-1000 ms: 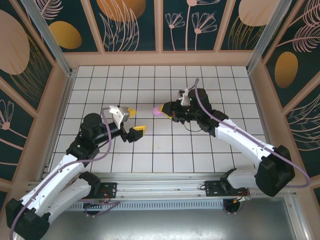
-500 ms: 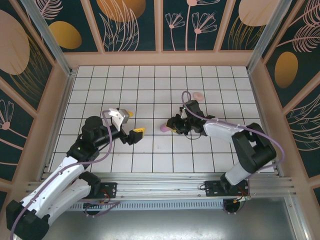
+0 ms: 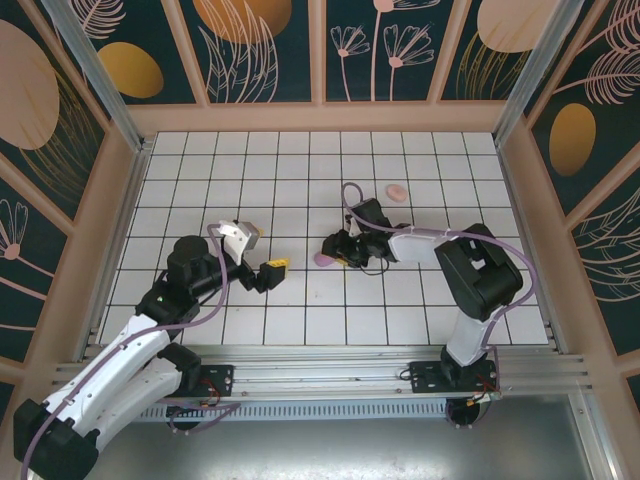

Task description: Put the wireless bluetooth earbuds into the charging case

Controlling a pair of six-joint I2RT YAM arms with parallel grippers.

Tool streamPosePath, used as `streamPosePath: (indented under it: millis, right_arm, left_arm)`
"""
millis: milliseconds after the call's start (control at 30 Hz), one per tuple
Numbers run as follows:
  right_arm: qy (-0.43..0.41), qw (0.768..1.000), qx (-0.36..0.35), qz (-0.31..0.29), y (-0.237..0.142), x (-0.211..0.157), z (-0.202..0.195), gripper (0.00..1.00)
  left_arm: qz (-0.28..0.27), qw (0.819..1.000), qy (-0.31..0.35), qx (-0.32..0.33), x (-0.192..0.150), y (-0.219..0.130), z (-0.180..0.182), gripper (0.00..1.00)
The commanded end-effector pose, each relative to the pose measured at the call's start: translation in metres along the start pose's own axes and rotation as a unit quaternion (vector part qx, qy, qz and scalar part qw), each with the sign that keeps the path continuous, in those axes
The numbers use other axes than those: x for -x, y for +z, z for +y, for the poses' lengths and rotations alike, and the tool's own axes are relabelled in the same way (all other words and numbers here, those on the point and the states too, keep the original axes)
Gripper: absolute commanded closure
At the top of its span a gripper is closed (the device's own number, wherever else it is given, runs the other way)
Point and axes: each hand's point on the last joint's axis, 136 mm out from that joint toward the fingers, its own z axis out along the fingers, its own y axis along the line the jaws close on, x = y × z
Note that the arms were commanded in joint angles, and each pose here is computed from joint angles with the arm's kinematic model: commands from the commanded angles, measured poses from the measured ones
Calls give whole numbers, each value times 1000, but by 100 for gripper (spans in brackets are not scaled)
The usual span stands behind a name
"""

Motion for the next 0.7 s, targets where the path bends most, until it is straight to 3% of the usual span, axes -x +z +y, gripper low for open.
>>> streamPosePath:
  millis: [0,233,367,533,667]
  right_arm:
    - [-26,998,-50,-14,-12,4,-4,49]
    - [-55,992,-92,-65,-57,19,4,39]
    - [-98,977,-121,-145,-106,43,14,34]
    - [-150,911,-224,-311,-190,78,-4,23]
    - [-137,854,-263,-428,-250,94,-41,1]
  left_arm:
    - [0,999,-12,37,-3,-1,12,1]
    - [16,981,-68,183,-7,-1,66,2]
    - [10,962,-66,266,-6,-8,96,2]
    - [11,963,-60,262,-5,4,118,2]
    - [-3,956,-27,292,-2,6,145,1]
